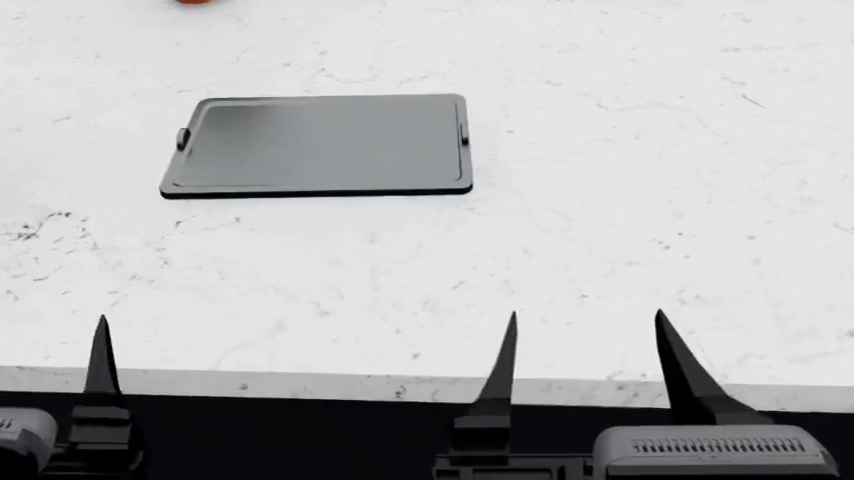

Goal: Pick up the bowl with cake and place it on the tray. Pick up the cupcake and place it on the tray.

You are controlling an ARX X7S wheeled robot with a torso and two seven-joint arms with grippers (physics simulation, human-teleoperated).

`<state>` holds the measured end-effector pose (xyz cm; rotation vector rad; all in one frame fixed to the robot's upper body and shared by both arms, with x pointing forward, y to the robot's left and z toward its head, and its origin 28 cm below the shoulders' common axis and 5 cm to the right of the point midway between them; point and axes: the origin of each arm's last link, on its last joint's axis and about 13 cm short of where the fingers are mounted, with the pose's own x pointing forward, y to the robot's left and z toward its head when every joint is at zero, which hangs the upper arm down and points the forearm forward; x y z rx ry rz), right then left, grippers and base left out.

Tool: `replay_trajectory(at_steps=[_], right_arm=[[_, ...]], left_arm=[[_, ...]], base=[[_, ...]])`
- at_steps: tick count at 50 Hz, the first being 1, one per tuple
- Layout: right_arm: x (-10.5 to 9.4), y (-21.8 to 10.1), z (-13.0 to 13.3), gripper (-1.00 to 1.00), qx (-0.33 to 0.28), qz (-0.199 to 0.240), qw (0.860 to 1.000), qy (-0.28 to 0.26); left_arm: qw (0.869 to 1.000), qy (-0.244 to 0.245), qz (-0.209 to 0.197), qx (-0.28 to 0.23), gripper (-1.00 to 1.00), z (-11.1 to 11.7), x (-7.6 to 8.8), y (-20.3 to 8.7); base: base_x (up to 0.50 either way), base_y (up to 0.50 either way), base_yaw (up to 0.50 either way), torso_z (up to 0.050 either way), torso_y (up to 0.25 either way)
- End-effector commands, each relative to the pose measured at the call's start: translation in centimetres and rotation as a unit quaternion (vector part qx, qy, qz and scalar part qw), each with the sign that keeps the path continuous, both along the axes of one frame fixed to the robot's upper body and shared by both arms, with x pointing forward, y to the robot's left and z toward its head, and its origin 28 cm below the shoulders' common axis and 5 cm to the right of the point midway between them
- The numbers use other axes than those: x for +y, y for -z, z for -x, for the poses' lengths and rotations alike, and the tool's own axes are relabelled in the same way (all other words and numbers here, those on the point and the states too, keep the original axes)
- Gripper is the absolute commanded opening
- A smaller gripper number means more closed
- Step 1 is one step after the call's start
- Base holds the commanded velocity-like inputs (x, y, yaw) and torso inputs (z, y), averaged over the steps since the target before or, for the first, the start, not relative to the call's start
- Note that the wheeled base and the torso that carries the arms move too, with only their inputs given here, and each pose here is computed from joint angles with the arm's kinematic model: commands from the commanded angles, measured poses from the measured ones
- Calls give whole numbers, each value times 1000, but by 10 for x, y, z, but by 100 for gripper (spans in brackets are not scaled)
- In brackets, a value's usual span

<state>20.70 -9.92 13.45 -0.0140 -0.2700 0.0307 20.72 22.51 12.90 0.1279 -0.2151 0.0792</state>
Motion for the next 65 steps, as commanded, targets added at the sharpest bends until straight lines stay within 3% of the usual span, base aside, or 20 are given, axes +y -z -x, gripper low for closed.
replay_trajectory(at_steps=[1,19,35,36,43,45,49,65], right_arm=[[2,-5,1,100,-8,1,1000,-9],[5,-3,3,100,-4,4,1000,-16],[4,-1,5,100,-1,2,1000,-17],[5,-1,5,100,-1,3,1000,-18],[5,2,4,100,1,1,1000,-17],[5,2,4,100,1,0,1000,-17],[9,5,6,100,8,27,999,-30],[12,7,5,100,20,32,998,-41]], left_arm=[[999,-13,-32,-19,100,2,-1,-1],[998,13,-52,-15,100,6,-8,-2],[999,16,-47,-15,100,5,-8,1],[1000,-11,-18,4,100,3,-5,3],[1000,-19,-3,19,100,3,-4,5],[1000,-15,1,-6,100,4,-3,3],[1000,-18,-2,-2,100,5,-3,3],[1000,-6,-3,-15,100,9,-2,5]], base=[[0,0,0,45,129],[0,0,0,46,116],[0,0,0,46,114],[0,0,0,0,0],[0,0,0,0,0],[0,0,0,0,0],[0,221,0,0,0],[0,500,0,0,0]])
